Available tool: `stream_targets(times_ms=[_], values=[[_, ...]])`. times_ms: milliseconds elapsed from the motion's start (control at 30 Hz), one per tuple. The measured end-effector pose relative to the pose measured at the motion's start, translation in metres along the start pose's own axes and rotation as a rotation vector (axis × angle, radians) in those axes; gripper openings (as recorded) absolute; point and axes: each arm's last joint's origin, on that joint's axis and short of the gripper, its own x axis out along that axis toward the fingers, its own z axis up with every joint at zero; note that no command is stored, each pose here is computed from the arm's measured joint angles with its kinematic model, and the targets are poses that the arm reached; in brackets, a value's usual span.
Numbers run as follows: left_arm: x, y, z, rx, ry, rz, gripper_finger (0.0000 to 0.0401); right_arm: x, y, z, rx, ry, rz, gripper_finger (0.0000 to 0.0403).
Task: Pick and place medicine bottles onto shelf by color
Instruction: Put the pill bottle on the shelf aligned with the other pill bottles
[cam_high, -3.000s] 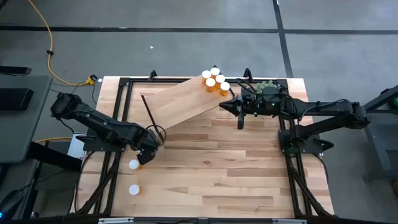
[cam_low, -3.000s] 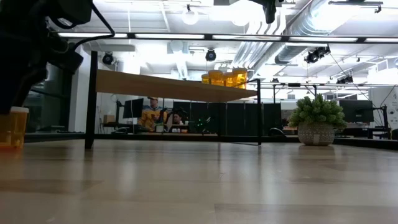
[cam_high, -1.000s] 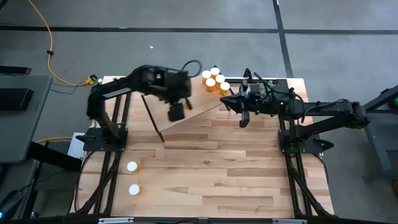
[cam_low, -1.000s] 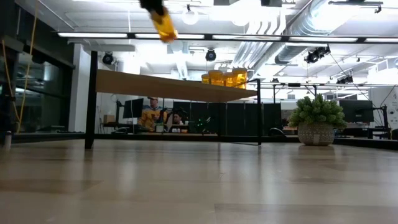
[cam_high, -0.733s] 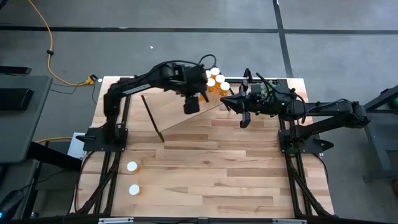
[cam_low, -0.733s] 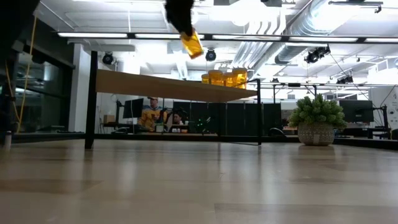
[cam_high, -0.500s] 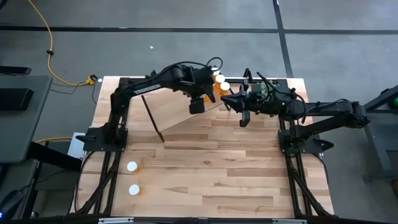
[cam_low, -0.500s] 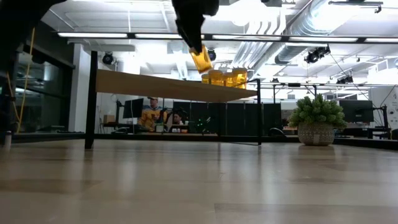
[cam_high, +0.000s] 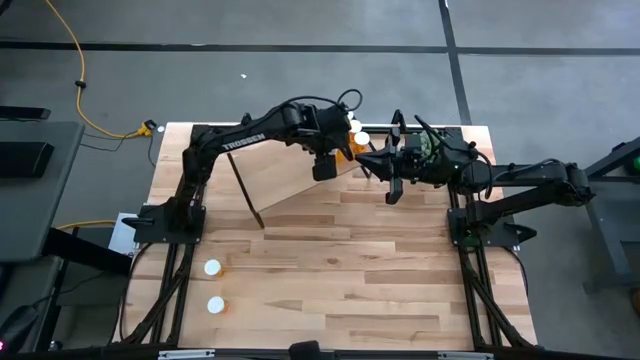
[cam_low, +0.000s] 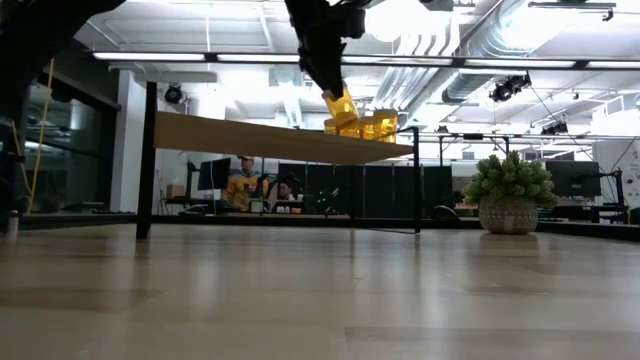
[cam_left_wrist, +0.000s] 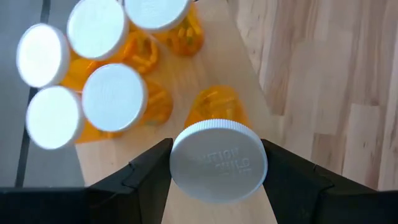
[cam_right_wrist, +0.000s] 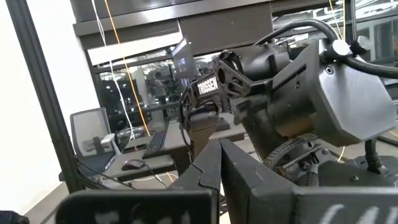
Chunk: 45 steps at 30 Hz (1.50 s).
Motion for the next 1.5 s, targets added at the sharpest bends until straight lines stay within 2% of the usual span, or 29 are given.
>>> stream_targets(times_ms=[200, 267, 433, 600, 733, 867, 1033, 1267, 1500], values=[[0.0, 0.002, -0.002, -0.009, 0.019, 0.002, 0.0211, 0.0, 0.0, 0.0, 0.023, -0.001, -0.01, 0.0], [0.0, 0.002, -0.002, -0.01, 0.019, 0.002, 0.0211, -0.001, -0.003, -0.004, 0.074, 0.033, -0.08, 0.0], [0.0, 0.002, -0.002, -0.017, 0.019, -0.002, 0.0211, -0.005, -0.02, -0.023, 0.182, 0.182, -0.358, 0.0], [0.0, 0.001, -0.001, -0.022, 0.004, -0.031, 0.0211, -0.004, -0.043, -0.049, 0.255, 0.379, -0.462, 0.0], [0.0, 0.001, 0.0, -0.023, -0.009, -0.033, 0.0211, 0.01, -0.059, -0.07, 0.279, 0.459, -0.445, 0.0], [0.0, 0.001, 0.0, -0.032, -0.014, -0.031, 0.0211, 0.019, -0.069, -0.083, 0.264, 0.464, -0.499, 0.0], [0.0, 0.001, 0.001, -0.033, -0.018, -0.028, 0.0211, 0.021, -0.075, -0.085, 0.227, 0.419, -0.599, 0.0], [0.0, 0.002, 0.007, -0.048, -0.087, -0.052, 0.0211, 0.021, -0.078, -0.084, 0.22, 0.418, -0.603, 0.0], [0.0, 0.002, 0.008, -0.049, -0.095, -0.054, 0.0211, 0.019, -0.08, -0.085, 0.221, 0.431, -0.619, 0.0]])
